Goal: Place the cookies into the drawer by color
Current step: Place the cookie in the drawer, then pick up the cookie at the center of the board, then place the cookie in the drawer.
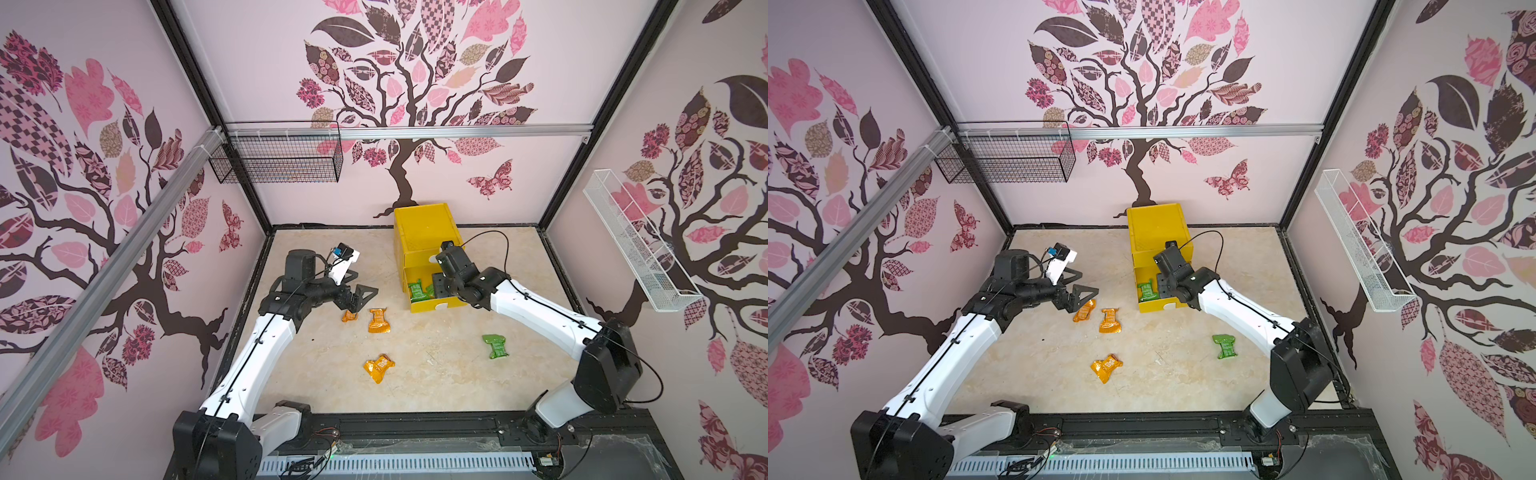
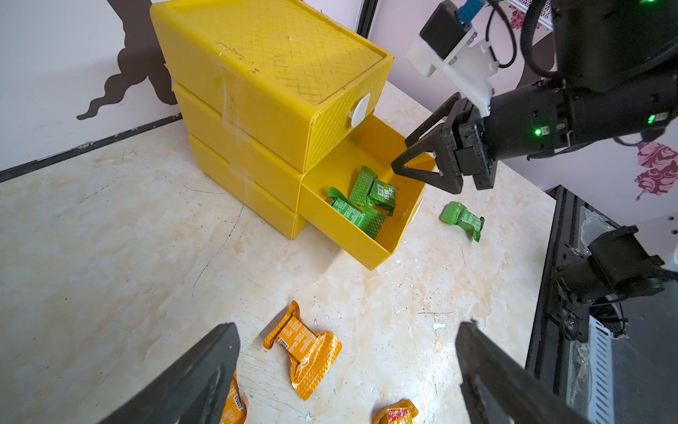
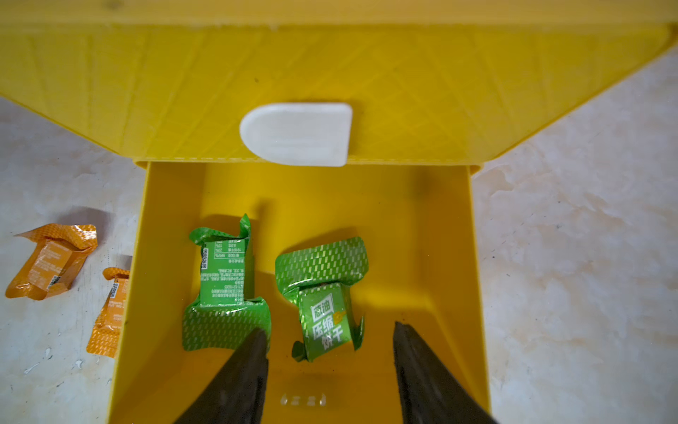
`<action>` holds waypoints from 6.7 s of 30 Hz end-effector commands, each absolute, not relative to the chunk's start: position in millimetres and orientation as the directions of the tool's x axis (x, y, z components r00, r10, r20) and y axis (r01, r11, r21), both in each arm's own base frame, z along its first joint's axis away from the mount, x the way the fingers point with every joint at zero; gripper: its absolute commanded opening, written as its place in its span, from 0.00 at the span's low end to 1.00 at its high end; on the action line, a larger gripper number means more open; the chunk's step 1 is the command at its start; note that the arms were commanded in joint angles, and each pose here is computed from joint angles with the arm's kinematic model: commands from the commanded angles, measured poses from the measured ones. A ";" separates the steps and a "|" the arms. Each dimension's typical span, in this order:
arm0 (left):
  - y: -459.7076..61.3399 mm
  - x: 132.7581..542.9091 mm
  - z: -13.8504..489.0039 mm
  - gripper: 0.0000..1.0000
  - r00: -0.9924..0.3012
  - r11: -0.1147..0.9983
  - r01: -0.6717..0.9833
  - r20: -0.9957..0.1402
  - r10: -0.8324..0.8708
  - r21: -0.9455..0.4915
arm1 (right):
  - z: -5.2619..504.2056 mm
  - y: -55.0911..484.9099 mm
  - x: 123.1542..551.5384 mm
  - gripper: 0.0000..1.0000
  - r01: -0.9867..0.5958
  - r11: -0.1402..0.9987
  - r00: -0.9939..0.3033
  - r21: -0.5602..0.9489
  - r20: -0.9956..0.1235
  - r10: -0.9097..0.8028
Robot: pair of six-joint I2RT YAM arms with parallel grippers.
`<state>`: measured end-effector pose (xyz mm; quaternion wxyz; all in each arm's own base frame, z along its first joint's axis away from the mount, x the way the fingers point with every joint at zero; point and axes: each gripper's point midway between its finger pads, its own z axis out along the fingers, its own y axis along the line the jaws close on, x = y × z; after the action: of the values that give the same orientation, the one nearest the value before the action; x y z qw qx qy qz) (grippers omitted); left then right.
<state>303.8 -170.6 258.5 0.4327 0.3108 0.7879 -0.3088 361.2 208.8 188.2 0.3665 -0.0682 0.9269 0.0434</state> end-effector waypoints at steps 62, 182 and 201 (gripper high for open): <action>-170.5 307.8 255.5 0.97 -0.437 0.613 0.757 -0.873 0.217 -0.226 | 44.3 57.2 244.6 0.85 0.268 0.963 -0.918 -0.014 -0.308 0.251; -185.8 313.8 276.4 0.97 -0.398 0.620 0.771 -0.871 0.288 -0.148 | 221.2 134.6 337.6 0.72 -0.017 0.992 -0.840 0.129 -0.540 0.056; -214.9 398.5 312.6 0.97 -0.475 0.736 0.648 -0.860 0.189 -0.196 | 174.2 123.8 296.7 0.96 -0.034 0.986 -0.854 0.165 -0.517 0.057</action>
<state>382.5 -213.2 307.2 0.4386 0.2934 0.8098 -0.2563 292.3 120.8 162.1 0.2418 0.0024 0.9681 0.0654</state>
